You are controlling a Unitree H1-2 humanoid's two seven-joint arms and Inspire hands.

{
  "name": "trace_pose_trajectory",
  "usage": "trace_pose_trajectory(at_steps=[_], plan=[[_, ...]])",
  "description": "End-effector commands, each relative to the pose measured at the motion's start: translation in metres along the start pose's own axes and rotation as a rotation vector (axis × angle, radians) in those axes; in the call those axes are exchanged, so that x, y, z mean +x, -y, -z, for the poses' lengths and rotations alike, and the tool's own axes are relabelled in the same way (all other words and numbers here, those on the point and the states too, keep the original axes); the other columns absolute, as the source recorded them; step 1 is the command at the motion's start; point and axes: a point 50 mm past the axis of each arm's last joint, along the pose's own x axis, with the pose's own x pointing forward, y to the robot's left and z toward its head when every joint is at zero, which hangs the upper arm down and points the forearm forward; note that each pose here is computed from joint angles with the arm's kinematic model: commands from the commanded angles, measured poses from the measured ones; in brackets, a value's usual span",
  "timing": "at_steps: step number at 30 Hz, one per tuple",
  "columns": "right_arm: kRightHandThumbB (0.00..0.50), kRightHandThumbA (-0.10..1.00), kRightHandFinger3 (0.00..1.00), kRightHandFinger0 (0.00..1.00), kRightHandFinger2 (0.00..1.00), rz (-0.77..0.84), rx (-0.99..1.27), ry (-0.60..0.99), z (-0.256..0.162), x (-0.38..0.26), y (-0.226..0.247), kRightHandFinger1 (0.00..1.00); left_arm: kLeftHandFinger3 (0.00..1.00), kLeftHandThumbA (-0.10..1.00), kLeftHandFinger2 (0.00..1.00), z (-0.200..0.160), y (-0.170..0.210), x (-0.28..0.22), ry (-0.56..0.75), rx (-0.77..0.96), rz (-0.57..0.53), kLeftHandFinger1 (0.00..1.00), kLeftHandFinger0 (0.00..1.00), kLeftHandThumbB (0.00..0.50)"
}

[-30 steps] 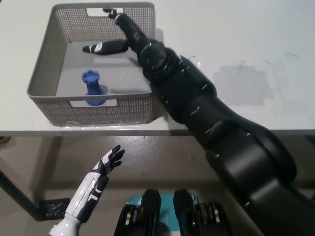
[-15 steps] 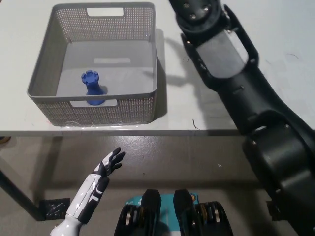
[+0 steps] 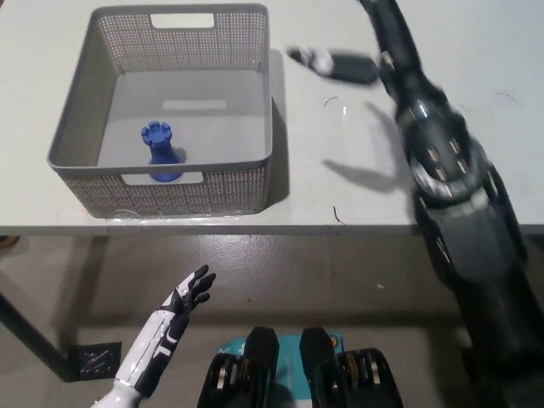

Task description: Use the right hand to pick up a chess pieces and put it into a container on the left hand side

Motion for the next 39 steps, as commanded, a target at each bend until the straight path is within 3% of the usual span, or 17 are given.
trace_pose_trajectory(at_steps=[1,10,16,19,23,29,31,34,35,39], plan=[[0.336,1.0,1.0,1.0,1.0,0.229,0.003,0.544,-0.095,-0.188,0.094,1.0,1.0,1.0,1.0,0.004,-0.007,-0.013,0.031,0.003,-0.02,1.0,1.0,0.461],[0.323,1.0,1.0,1.0,1.0,0.209,0.097,0.198,0.009,-0.277,0.053,1.0,1.0,1.0,1.0,0.011,-0.006,-0.028,0.005,-0.007,-0.074,1.0,1.0,0.463],[0.244,0.99,1.0,1.0,1.0,0.169,0.127,0.024,0.057,-0.322,0.022,1.0,1.0,1.0,1.0,0.013,-0.008,-0.036,0.004,-0.018,-0.105,1.0,1.0,0.427],[0.27,0.99,1.0,1.0,1.0,0.146,0.171,-0.083,0.083,-0.347,0.007,1.0,1.0,1.0,1.0,0.014,-0.011,-0.036,0.0,-0.021,-0.116,1.0,1.0,0.42],[0.271,0.98,1.0,1.0,1.0,0.147,0.187,-0.155,0.1,-0.364,0.0,1.0,1.0,1.0,1.0,0.016,-0.015,-0.035,-0.001,-0.033,-0.125,1.0,1.0,0.443],[0.31,0.98,1.0,1.0,1.0,0.167,0.187,-0.212,0.115,-0.371,0.0,1.0,1.0,1.0,1.0,0.023,-0.016,-0.04,-0.032,-0.035,-0.139,1.0,1.0,0.425],[0.298,0.98,1.0,1.0,1.0,0.163,0.18,-0.208,0.116,-0.37,0.001,1.0,1.0,1.0,1.0,0.025,-0.015,-0.04,-0.035,-0.04,-0.145,1.0,1.0,0.411],[0.299,0.99,1.0,1.0,1.0,0.158,0.175,-0.208,0.119,-0.367,0.004,1.0,1.0,1.0,1.0,0.026,-0.016,-0.04,-0.045,-0.025,-0.179,1.0,1.0,0.436],[0.304,0.99,1.0,1.0,1.0,0.153,0.183,-0.215,0.12,-0.367,0.003,1.0,1.0,1.0,1.0,0.026,-0.018,-0.043,-0.065,-0.029,-0.194,1.0,1.0,0.469],[0.288,0.96,1.0,1.0,1.0,0.134,0.197,-0.232,0.124,-0.367,0.003,1.0,1.0,1.0,1.0,0.028,-0.027,-0.048,-0.077,-0.003,-0.237,1.0,1.0,0.47]])
